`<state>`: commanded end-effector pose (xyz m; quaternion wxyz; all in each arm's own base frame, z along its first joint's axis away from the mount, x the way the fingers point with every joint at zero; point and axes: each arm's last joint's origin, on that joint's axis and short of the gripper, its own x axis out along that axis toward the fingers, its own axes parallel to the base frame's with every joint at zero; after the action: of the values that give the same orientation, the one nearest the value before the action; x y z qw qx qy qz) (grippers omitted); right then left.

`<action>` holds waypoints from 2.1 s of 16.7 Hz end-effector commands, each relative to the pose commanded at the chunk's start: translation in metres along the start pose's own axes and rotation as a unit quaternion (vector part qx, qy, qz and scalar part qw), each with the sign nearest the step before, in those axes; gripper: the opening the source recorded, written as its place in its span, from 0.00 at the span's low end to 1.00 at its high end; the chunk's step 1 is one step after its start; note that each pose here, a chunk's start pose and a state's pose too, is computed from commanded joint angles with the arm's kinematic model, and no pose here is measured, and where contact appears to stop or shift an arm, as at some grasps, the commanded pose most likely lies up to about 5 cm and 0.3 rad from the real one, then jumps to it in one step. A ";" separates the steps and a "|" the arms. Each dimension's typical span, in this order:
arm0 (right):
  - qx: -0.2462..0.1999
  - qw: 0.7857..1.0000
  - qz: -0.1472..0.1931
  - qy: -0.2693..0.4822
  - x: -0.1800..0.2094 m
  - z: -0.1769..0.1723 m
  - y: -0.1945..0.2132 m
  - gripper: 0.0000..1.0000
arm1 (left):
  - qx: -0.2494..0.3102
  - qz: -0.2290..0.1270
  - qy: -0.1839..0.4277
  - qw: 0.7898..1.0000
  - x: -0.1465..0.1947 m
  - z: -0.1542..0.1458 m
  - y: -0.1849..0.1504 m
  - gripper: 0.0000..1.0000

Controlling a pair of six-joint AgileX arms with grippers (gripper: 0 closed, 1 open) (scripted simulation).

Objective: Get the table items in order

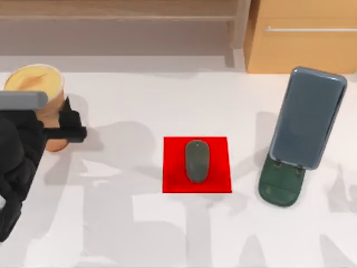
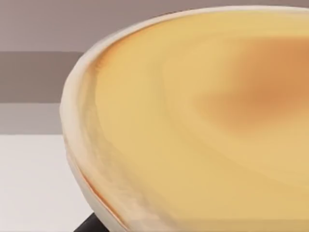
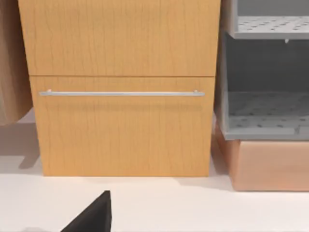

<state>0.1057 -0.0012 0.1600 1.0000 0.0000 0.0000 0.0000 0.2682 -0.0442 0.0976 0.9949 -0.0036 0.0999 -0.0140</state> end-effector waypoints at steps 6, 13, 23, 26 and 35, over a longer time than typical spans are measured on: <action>0.000 1.000 0.000 0.000 0.000 0.000 0.000 1.00 | -0.007 -0.011 -0.042 0.999 0.009 0.021 -0.009 0.00; 0.000 1.000 0.000 0.000 0.000 0.000 0.000 1.00 | -0.043 -0.064 -0.134 0.988 0.063 0.117 -0.077 0.00; 0.000 1.000 0.000 0.000 0.000 0.000 0.000 1.00 | -0.035 -0.051 -0.059 0.996 0.132 0.192 -0.192 0.00; 0.000 1.000 0.000 0.000 0.000 0.000 0.000 1.00 | -0.019 -0.030 -0.029 0.999 0.145 0.198 -0.212 0.00; 0.000 1.000 0.000 0.000 0.000 0.000 0.000 1.00 | 0.001 0.000 0.000 1.000 0.157 0.202 -0.225 0.00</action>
<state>0.1057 -0.0012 0.1600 1.0000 0.0000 0.0000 0.0000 0.4564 -0.2728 0.2663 0.9949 -0.0026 0.1003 -0.0143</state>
